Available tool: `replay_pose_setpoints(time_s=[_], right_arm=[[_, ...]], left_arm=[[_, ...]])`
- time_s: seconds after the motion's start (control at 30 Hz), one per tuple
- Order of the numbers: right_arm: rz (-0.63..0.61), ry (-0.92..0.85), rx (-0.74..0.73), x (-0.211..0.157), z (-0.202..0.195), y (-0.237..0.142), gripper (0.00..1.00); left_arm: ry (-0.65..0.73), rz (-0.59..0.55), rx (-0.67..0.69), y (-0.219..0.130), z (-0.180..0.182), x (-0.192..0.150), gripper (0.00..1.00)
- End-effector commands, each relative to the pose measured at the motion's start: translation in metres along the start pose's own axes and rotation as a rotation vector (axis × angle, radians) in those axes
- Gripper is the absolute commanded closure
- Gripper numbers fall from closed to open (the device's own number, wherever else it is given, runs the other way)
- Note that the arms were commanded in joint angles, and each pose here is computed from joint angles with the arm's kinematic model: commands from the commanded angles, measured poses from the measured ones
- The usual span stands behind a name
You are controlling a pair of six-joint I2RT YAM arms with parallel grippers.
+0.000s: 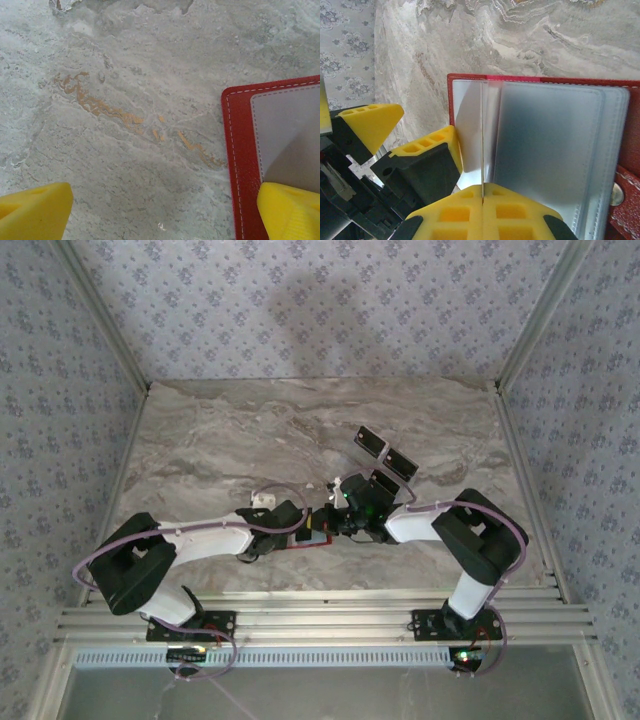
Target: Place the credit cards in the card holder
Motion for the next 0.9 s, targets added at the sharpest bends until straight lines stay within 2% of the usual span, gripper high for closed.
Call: replay_pose_setpoints(time_s=[0.0, 0.87], right_arm=[[0.008, -0.005, 0.029, 0.0031, 0.0068, 0.005, 1.0], [0.043, 0.015, 0.045, -0.0048, 0.0025, 0.0136, 1.0]], left_arm=[[0.06, 0.061, 0.063, 0.0055, 0.0079, -0.0146, 0.04], [0.065, 0.059, 0.064, 0.0054, 0.0079, -0.0158, 0.04]])
Point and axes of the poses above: each hand's point on the last joint's axis, 136 mm out from that joint toward the fingers, its own y axis out along the fingers, its own z axis along the line the jaws close on, x = y × z, the point moved 7 cm from there along -y, back along the fingers, and after that the axes turned 3 degrees about -y, right-handed, at the moved point
